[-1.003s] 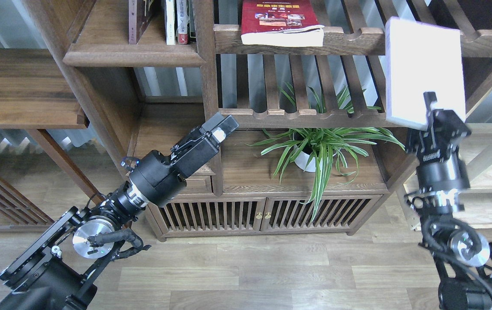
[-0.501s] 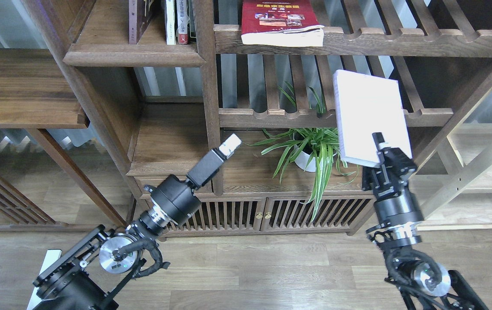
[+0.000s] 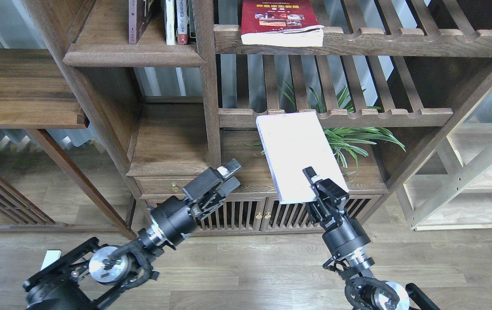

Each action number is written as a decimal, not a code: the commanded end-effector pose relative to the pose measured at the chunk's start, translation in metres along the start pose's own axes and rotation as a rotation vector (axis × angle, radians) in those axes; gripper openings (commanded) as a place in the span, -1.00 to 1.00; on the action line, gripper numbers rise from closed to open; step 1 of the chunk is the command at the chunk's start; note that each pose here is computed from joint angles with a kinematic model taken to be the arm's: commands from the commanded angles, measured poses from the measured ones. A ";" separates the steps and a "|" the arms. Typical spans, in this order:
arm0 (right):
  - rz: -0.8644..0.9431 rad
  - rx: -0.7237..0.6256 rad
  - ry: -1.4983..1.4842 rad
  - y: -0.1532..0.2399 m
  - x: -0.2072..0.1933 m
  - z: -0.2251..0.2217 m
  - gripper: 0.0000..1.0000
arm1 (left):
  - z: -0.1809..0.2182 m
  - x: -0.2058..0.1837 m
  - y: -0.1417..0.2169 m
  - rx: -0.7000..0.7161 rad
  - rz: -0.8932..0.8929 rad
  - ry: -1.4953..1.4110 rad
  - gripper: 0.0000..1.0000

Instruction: Organize books on shelf

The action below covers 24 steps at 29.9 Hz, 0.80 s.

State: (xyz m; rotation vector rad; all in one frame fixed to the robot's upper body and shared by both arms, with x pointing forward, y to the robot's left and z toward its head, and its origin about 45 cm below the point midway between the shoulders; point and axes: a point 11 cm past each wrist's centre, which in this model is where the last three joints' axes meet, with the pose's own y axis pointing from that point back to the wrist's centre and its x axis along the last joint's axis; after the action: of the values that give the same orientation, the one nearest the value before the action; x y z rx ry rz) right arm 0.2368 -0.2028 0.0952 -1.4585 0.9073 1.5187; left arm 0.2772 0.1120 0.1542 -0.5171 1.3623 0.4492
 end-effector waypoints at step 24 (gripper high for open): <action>0.075 -0.294 -0.043 0.020 0.026 0.100 -0.94 | 0.021 0.035 0.105 0.139 0.272 0.106 0.87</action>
State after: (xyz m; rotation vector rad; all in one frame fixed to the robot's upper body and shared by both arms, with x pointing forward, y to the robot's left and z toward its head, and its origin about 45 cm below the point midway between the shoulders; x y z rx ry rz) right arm 0.1826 -0.1210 0.0761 -1.6011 0.7535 1.7769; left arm 0.2370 0.2124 0.1115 -0.2389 1.5604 0.5589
